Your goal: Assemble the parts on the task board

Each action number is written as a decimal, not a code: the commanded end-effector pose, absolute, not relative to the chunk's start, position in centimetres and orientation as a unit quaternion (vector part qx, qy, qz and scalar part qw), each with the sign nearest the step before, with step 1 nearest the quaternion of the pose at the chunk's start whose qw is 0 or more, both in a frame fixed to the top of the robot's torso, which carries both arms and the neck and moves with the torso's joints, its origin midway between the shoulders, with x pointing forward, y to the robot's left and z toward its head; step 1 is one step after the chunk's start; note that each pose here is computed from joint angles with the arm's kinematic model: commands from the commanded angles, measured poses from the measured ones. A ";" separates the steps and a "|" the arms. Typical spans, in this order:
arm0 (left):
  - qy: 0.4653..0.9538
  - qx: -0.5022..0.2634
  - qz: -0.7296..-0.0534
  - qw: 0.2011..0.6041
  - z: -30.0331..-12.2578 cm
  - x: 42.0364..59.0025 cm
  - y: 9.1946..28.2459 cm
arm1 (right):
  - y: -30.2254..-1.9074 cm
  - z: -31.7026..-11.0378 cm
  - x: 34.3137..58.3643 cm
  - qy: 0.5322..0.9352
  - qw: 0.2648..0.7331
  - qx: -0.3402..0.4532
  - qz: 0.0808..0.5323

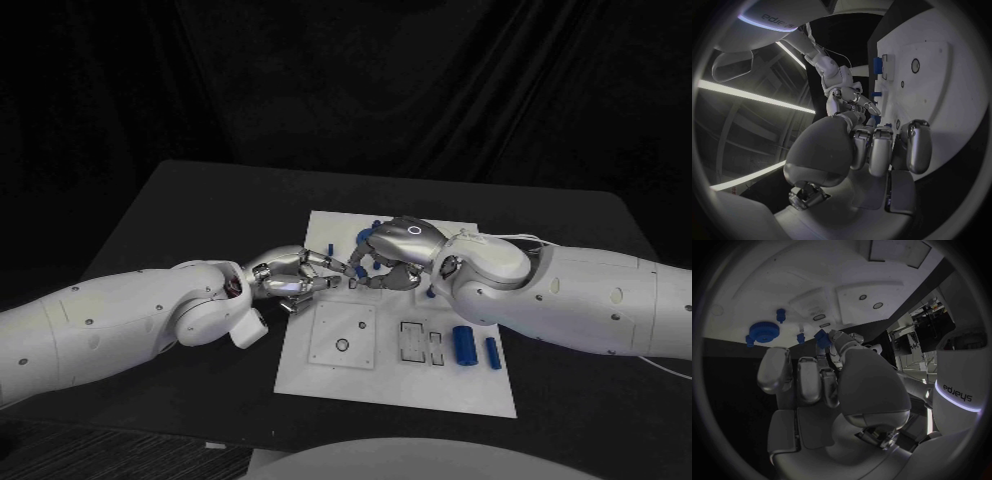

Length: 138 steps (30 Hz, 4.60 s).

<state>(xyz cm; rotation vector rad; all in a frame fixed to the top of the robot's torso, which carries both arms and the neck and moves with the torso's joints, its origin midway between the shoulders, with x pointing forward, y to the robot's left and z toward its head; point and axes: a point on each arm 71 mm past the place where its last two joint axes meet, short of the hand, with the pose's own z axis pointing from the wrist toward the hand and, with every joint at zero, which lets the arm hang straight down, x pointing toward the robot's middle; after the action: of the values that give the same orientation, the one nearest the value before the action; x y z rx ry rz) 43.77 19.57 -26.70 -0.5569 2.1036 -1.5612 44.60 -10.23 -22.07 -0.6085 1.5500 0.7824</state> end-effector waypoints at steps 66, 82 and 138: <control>0.769 -0.195 -0.570 0.212 -27.0 43.9 18.4 | -10.1 -22.7 44.6 0.688 0.592 -0.266 0.324; 0.769 -0.194 -0.571 0.211 -27.1 44.0 18.2 | -10.0 -22.9 44.5 0.689 0.589 -0.268 0.327; 0.760 -0.218 -0.561 0.245 -26.6 43.3 21.6 | -10.9 -23.8 45.3 0.722 0.581 -0.287 0.244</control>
<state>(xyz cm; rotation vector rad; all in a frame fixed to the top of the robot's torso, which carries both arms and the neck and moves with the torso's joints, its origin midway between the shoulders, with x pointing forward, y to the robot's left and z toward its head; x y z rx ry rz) 43.29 21.71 -26.74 -0.5959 2.0981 -1.5105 45.22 -10.71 -23.49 -0.6640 1.6557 0.6295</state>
